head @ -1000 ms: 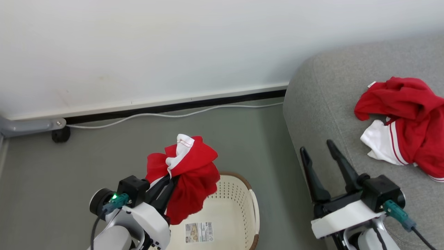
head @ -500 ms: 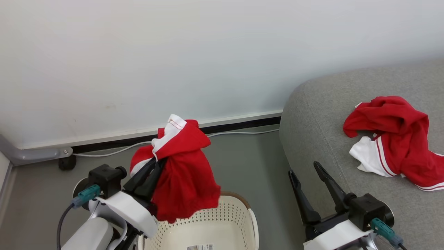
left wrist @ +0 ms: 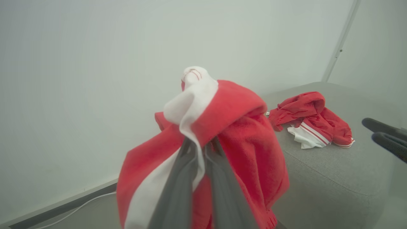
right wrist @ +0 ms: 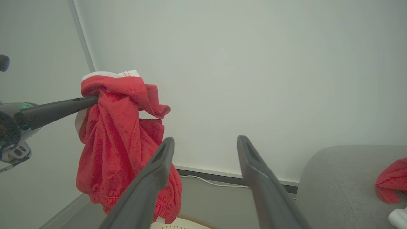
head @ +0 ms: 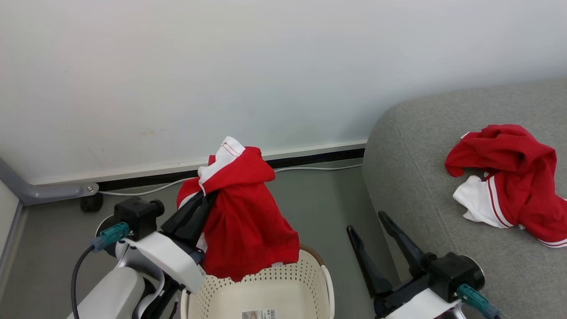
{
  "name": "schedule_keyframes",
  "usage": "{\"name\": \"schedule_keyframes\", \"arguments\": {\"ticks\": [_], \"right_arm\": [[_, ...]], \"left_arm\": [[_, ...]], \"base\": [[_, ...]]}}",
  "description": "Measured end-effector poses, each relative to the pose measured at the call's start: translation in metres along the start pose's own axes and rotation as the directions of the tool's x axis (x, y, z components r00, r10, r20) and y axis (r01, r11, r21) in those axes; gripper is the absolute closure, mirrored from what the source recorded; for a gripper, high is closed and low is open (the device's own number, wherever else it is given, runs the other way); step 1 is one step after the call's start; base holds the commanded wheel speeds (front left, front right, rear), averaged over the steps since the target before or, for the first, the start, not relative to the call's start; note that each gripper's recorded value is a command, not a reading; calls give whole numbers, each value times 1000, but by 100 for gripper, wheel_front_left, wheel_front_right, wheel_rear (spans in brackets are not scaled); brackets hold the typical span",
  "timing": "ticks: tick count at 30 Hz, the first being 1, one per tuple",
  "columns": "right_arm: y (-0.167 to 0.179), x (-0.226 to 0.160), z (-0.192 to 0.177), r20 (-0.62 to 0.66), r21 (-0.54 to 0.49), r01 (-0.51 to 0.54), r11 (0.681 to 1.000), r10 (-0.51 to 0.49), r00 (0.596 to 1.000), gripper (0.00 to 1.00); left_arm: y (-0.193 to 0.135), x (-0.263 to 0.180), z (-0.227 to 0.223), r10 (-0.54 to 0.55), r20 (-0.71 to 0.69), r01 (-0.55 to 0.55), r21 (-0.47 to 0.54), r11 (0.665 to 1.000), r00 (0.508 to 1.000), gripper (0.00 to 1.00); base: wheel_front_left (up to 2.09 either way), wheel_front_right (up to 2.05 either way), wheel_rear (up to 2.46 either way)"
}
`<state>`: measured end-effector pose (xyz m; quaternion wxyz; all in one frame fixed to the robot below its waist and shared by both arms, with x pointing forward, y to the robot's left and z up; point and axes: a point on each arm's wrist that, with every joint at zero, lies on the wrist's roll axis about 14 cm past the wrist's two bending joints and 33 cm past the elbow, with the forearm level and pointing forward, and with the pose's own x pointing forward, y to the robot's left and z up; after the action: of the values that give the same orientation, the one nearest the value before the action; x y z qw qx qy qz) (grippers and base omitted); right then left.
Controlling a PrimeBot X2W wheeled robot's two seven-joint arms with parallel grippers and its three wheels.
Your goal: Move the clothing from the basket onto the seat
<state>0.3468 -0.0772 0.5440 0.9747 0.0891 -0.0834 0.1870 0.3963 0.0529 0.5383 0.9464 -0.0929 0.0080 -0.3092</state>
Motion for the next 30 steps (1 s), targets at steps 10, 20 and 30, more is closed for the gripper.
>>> {"name": "schedule_keyframes", "arguments": {"ticks": [10, 20, 30], "right_arm": [[49, 19, -16, -64, 45, -217, 975, 220, 973, 0], [85, 53, -29, -131, 21, -385, 923, 385, 914, 0], [109, 68, -52, -211, 27, -460, 888, 455, 865, 0]], "left_arm": [[-7, 9, 19, -30, 26, 29, 21, 999, 999, 100], [-21, 11, 26, -50, 37, 50, 17, 999, 998, 100], [-24, 9, 27, -51, 35, 51, 25, 998, 998, 100]], "base": [[0, 0, 0], [0, 0, 0], [0, 0, 0]]}}
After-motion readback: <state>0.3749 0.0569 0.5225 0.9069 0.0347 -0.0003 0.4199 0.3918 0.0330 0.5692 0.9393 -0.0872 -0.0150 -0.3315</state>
